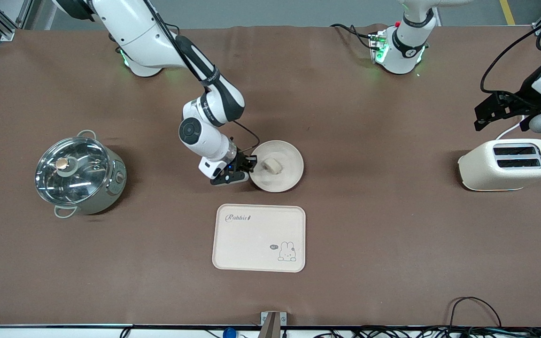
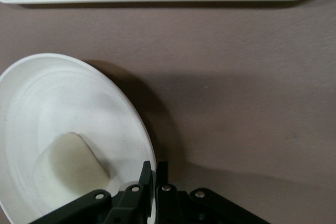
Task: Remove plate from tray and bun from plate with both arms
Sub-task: 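Lift the plate with the bun off the tray and set it beside, then open the right gripper and withdraw while the left gripper reaches the bun, then grasp the small bun on the plate with the left gripper and lift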
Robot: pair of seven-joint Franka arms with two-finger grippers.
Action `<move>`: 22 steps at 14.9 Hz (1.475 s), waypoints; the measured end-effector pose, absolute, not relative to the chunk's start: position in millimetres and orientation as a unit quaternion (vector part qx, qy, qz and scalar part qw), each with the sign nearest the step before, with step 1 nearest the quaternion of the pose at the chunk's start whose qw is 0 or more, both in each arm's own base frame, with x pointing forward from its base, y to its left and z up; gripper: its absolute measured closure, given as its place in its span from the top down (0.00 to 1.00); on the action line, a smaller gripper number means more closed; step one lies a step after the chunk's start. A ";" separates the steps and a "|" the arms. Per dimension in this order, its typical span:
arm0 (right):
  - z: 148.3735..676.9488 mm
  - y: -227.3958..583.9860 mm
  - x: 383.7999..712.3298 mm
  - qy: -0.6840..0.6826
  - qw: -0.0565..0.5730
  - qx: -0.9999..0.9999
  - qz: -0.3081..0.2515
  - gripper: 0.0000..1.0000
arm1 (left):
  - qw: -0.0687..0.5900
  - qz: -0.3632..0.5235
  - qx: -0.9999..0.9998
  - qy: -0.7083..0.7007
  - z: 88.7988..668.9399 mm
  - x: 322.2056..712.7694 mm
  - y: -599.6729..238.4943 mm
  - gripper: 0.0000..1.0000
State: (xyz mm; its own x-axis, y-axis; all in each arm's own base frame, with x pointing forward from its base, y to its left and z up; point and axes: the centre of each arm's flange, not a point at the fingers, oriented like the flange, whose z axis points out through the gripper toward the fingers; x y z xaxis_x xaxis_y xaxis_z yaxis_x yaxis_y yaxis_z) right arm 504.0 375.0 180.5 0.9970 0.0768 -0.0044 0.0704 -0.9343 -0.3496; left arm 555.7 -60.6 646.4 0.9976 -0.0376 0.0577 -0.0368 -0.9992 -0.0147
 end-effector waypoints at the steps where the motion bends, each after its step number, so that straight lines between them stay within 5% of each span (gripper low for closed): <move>1: 180.8 367.5 508.1 -0.035 0.174 -0.984 0.015 0.10 | 0.007 -0.029 -0.999 0.019 646.3 555.6 -60.6 1.00; 5: 205.8 341.9 530.2 -0.026 0.171 -0.985 0.021 0.49 | 0.008 -0.017 -1.000 0.017 643.7 553.4 -61.1 1.00; 10: 326.4 261.6 577.1 -0.009 0.171 -0.985 0.013 0.98 | -0.011 0.001 -1.000 -0.020 629.9 540.3 -156.1 1.00; 16: 458.1 129.6 582.9 -0.039 0.044 -0.998 -0.026 1.00 | -0.055 0.008 -0.995 -0.082 490.8 555.9 -345.1 1.00; 22: 569.9 39.2 546.6 -0.019 0.028 -0.999 0.002 1.00 | -0.046 -0.002 -0.992 -0.117 309.0 528.5 -472.1 1.00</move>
